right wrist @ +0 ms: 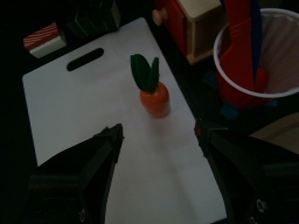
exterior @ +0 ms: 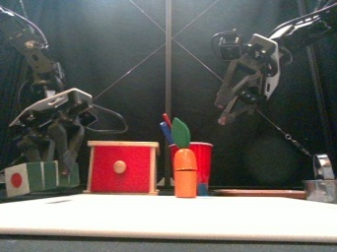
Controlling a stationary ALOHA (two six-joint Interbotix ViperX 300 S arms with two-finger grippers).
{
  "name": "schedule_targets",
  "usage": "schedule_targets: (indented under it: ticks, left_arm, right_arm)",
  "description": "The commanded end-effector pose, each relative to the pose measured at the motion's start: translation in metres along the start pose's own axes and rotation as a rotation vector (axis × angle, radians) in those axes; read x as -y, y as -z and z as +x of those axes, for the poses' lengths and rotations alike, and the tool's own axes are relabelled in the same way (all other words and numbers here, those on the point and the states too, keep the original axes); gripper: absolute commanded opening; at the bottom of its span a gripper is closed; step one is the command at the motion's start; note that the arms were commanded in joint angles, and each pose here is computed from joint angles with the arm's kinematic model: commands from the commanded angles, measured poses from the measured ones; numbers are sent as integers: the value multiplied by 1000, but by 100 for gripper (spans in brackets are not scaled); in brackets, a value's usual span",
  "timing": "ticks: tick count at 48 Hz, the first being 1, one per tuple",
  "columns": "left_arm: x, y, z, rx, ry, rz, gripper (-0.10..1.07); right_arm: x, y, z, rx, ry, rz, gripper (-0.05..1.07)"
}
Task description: Place sushi roll on cutting board
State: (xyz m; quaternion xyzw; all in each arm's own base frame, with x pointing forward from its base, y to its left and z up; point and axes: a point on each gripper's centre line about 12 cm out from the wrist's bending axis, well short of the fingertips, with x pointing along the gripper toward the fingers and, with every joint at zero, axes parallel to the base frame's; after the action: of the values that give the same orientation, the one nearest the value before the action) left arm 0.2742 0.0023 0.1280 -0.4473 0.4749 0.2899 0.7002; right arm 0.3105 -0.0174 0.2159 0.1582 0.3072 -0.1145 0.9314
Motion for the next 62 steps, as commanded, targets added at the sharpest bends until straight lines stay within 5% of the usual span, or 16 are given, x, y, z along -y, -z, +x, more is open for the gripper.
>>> schedule_targets:
  ticks: [1,17,31,44,62]
  left_arm:
    - [22,-3,-10,11,54,7,73]
    - [41,-5,-1,-4,35,-125,73]
    - [85,-12,-3,50,77,-106,73]
    - [113,9,5,19,29,-133,73]
    - [145,32,1,90,-6,-145,73]
  right_arm:
    - [-3,-5,-3,18,-14,4,97]
    - [-4,-2,-3,10,-18,15,97]
    - [-3,2,-2,1,-16,11,97]
    - [1,9,-4,-14,-6,17,97]
    - [-2,17,-8,-24,-17,5,97]
